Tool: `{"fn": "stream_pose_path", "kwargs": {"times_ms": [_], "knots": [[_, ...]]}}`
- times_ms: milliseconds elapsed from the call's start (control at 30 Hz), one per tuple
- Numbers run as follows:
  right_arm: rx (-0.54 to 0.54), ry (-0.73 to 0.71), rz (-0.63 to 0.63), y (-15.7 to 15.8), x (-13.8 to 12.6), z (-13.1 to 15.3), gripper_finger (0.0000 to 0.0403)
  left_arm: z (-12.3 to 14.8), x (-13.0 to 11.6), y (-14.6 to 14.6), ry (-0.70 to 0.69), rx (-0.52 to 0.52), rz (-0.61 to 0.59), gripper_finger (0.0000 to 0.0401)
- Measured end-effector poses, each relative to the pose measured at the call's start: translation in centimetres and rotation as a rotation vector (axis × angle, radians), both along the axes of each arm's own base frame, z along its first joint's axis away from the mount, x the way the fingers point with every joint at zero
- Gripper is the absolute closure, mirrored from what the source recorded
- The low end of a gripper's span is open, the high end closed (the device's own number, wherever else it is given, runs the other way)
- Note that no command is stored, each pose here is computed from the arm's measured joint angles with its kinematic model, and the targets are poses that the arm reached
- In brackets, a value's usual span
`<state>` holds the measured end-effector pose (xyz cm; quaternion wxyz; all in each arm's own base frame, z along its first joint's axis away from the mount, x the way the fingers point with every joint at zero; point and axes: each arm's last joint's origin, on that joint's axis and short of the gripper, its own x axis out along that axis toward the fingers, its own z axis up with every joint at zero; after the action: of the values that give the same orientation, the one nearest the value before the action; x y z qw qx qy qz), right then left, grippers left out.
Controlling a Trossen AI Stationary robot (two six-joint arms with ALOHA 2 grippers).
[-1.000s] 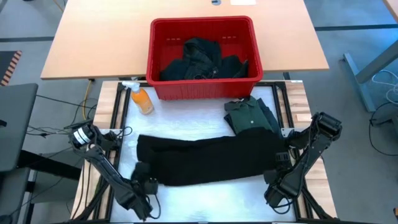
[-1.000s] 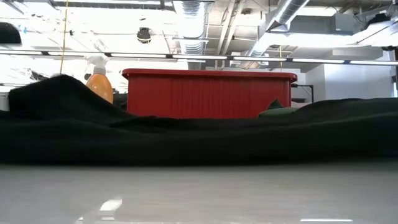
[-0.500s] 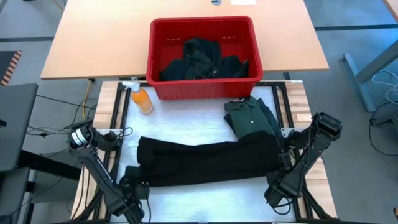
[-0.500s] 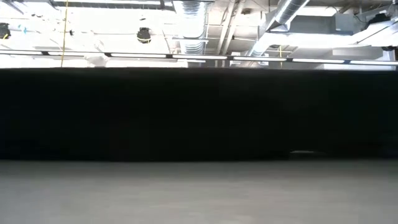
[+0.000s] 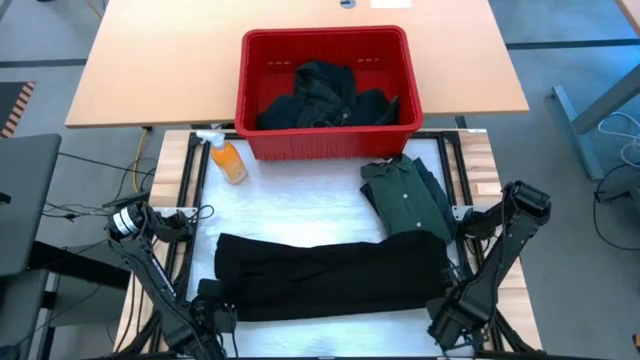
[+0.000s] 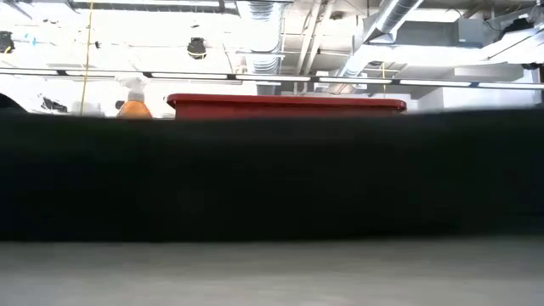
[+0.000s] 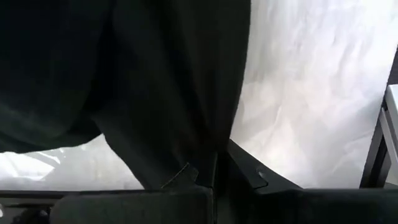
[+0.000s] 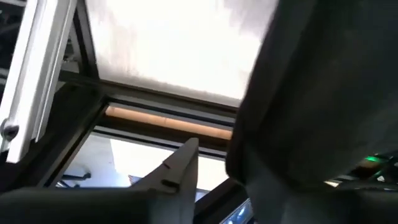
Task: Fold laundry
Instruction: Fold the black shirt
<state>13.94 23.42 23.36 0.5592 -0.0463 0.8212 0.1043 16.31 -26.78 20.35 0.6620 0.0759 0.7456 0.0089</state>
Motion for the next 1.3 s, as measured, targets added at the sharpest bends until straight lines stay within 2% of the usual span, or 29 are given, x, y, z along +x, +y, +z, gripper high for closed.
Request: {"fn": "stream_pose_path", "kwargs": {"times_ms": [133, 267, 400, 500, 700, 833, 967, 1033, 1100, 1233, 1300], "knots": [[0.003, -0.007, 0.031, 0.5, -0.7, 0.2, 0.0214, 0.0, -0.2, -0.1, 0.016, -0.002, 0.011, 0.0401], [-0.051, 0.016, 0.061, 0.4, -1.6, 0.3, 0.0173, 0.0, -0.7, -0.4, 0.052, -0.022, 0.03, 0.0401], [-0.136, 0.061, 0.071, -0.3, -2.3, 0.6, 0.0161, 0.0, -1.3, -0.7, 0.098, -0.043, 0.049, 0.0401], [-0.149, 0.042, 0.088, -0.3, -2.3, 0.5, 0.0161, 0.0, -1.6, -0.8, 0.102, -0.04, 0.057, 0.0401], [0.014, -0.272, 0.155, 1.7, -0.4, -0.1, 0.0175, 0.1, -1.7, -0.8, 0.113, -0.033, 0.082, 0.0401], [0.068, -0.502, 0.04, 2.6, 1.8, 0.0, 0.0185, 0.1, -1.5, -0.6, 0.108, -0.032, 0.074, 0.0401], [0.182, -0.566, -0.016, 3.2, 3.2, 0.3, 0.0188, 0.1, -1.4, -0.5, 0.132, -0.029, 0.086, 0.0401], [0.191, -0.563, 0.0, 3.4, 3.1, 0.3, 0.0188, 0.2, -1.5, -0.3, 0.145, -0.01, 0.099, 0.0401], [0.142, -0.546, 0.027, 3.0, 2.7, 0.2, 0.0188, 0.2, -1.7, -0.3, 0.147, -0.004, 0.1, 0.0401], [-0.081, -0.616, -0.054, 1.4, 2.8, -0.1, 0.0188, 0.2, -1.9, -0.5, 0.125, 0.011, 0.149, 0.0401], [-0.078, -0.642, -0.072, 1.2, 3.3, -0.5, 0.0188, 0.2, -2.0, -0.6, 0.107, 0.022, 0.21, 0.0398]]}}
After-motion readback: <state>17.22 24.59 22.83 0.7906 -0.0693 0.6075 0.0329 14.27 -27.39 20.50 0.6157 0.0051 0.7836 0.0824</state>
